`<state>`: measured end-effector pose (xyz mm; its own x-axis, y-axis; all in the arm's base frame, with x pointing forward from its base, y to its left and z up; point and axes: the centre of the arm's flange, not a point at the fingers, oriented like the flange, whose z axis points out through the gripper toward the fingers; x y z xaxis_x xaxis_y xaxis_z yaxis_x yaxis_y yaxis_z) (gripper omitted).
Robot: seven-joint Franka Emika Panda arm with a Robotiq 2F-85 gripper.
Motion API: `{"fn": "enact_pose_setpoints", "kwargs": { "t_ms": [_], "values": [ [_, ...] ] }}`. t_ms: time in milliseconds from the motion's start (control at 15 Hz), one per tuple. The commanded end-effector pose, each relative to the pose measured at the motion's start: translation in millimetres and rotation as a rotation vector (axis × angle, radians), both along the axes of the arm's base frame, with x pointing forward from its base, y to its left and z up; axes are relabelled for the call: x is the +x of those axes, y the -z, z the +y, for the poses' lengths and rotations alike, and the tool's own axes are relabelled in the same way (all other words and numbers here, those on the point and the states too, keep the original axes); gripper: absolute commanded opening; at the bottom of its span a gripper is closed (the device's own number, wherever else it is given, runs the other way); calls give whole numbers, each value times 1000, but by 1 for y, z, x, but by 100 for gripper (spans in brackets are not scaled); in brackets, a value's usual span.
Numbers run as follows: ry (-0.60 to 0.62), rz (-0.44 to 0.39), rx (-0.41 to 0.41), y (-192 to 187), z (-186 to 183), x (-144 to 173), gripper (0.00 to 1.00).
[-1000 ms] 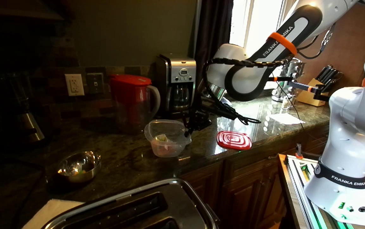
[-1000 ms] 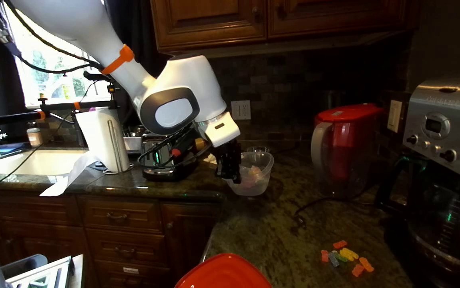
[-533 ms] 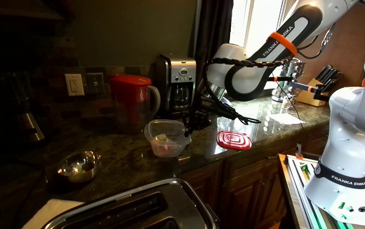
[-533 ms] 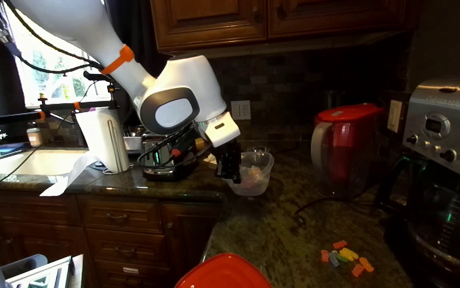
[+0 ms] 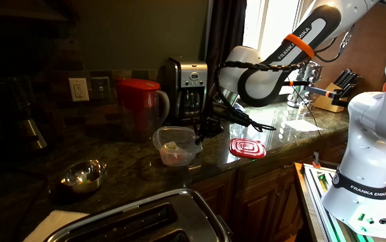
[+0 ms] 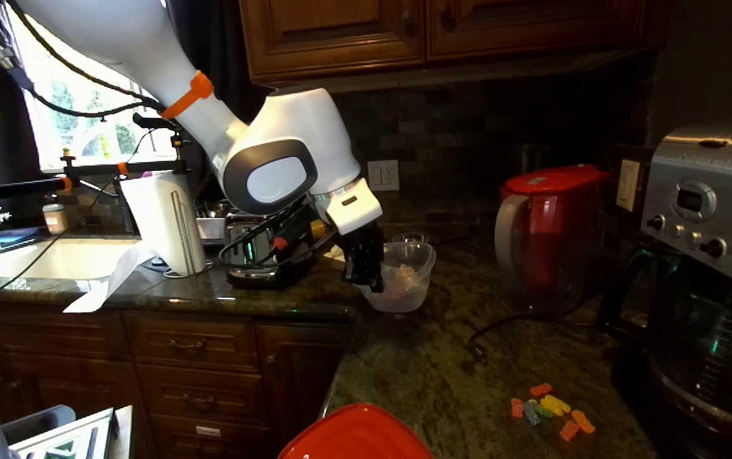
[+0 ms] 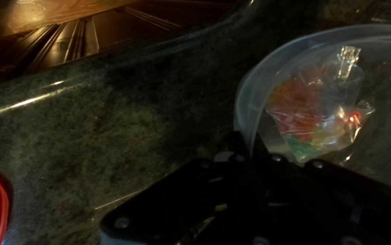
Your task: Move the lunchbox closer to the lid, and then place three gummy bears inside
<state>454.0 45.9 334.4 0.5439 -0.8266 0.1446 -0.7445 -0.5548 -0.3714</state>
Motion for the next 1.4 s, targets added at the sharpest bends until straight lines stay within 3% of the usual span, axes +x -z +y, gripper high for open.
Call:
{"fn": "enact_pose_setpoints", "kwargs": {
  "t_ms": [0,67,1000,1067,1333],
  "values": [
    [61,-29,13,-17,-17,-2,1],
    [0,0,0,0,0,0,6],
    [14,-8,1,-3,-6,2,6],
    [24,-9,0,-6,-7,1,1],
    [107,57,35,-29,-37,2,1]
  ]
}}
